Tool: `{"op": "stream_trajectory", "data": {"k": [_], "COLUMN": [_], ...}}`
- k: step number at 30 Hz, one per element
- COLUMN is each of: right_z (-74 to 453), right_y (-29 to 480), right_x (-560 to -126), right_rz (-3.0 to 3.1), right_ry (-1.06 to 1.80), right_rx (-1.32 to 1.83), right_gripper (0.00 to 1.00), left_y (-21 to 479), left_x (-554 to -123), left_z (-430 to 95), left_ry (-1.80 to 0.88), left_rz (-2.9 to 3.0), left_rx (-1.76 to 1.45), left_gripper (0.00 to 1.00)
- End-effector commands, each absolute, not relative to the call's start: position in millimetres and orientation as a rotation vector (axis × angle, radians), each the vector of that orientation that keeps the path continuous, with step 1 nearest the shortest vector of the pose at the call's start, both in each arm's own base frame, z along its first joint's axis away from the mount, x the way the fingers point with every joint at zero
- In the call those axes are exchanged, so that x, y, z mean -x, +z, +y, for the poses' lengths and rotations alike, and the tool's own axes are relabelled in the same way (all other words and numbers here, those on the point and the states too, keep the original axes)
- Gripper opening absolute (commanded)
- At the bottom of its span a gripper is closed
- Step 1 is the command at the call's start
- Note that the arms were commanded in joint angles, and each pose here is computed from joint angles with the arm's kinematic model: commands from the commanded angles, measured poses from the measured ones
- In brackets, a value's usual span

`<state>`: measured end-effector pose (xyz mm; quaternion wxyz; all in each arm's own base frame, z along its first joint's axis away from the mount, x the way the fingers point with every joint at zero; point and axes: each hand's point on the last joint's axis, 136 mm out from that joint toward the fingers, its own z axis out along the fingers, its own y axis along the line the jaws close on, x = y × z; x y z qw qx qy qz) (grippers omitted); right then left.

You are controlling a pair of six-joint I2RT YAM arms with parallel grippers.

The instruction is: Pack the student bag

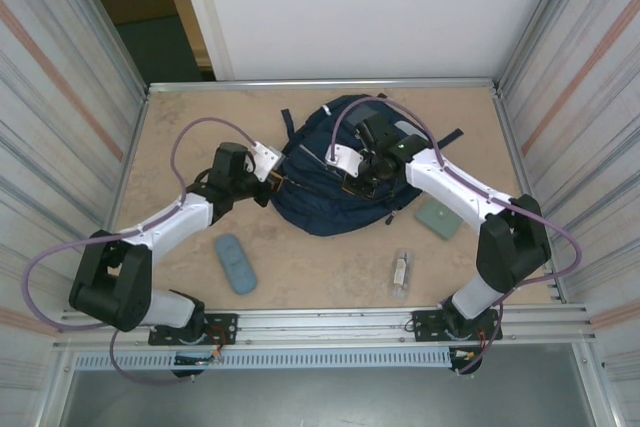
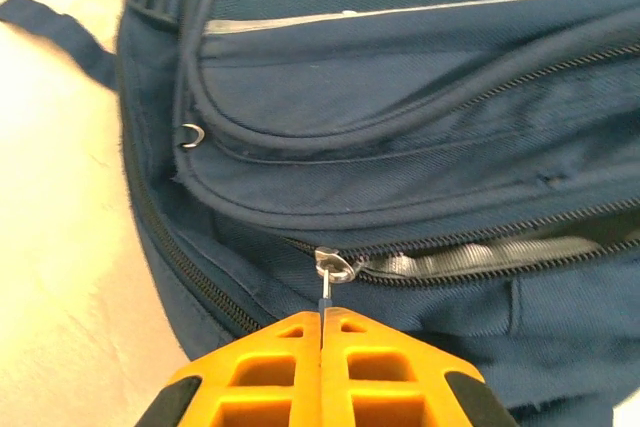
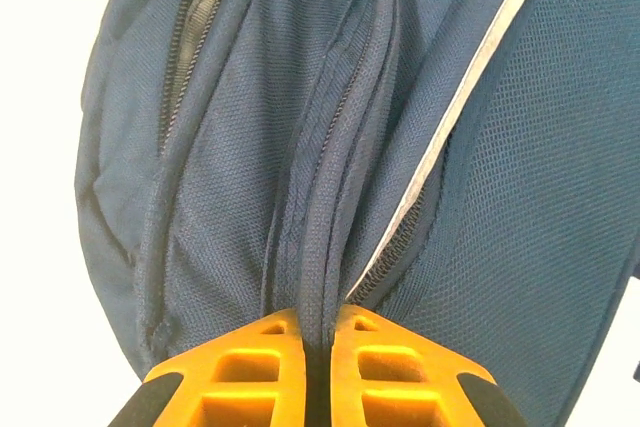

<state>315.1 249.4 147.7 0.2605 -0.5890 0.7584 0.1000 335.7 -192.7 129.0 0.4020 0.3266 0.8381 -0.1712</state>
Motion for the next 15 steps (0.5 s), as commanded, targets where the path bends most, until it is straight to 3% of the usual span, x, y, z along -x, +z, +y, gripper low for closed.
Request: {"op": "stream_trajectory", "data": {"k": [1, 4, 7, 9, 15], "right_z": [244.4, 240.4, 235.9, 237.6, 245.8], "right_y": [153.7, 148.0, 140.3, 138.5, 162.6], "right_x": [-343.9, -358.0, -372.3, -368.7, -327.7], "right_rz": [1.873, 1.863, 1.881, 1.916, 1.921], "right_ry": [0.182, 0.202, 0.145, 0.188, 0.371], "right_rx": [1.731, 1.748, 1.71, 1.671, 1.573], "right_gripper": [0.0, 0.06, 0.3, 0.39, 0.46], "left_y": [126.3, 124.4, 141.1, 153.1, 173.9], "left_x": [-299.4, -277.4, -274.6, -274.1, -280.3], "left_z": [-197.4, -210.7, -226.7, -238.1, -257.4], "left_ry": [-0.483, -0.446, -0.615, -0.724, -0.843], "left_rz": [2.153, 2.158, 2.121, 2.078, 2.007], "left_rx": [-0.947, -1.065, -0.929, -0.869, -0.811], "left_gripper": [0.0, 0.0, 0.0, 0.0, 0.0]}}
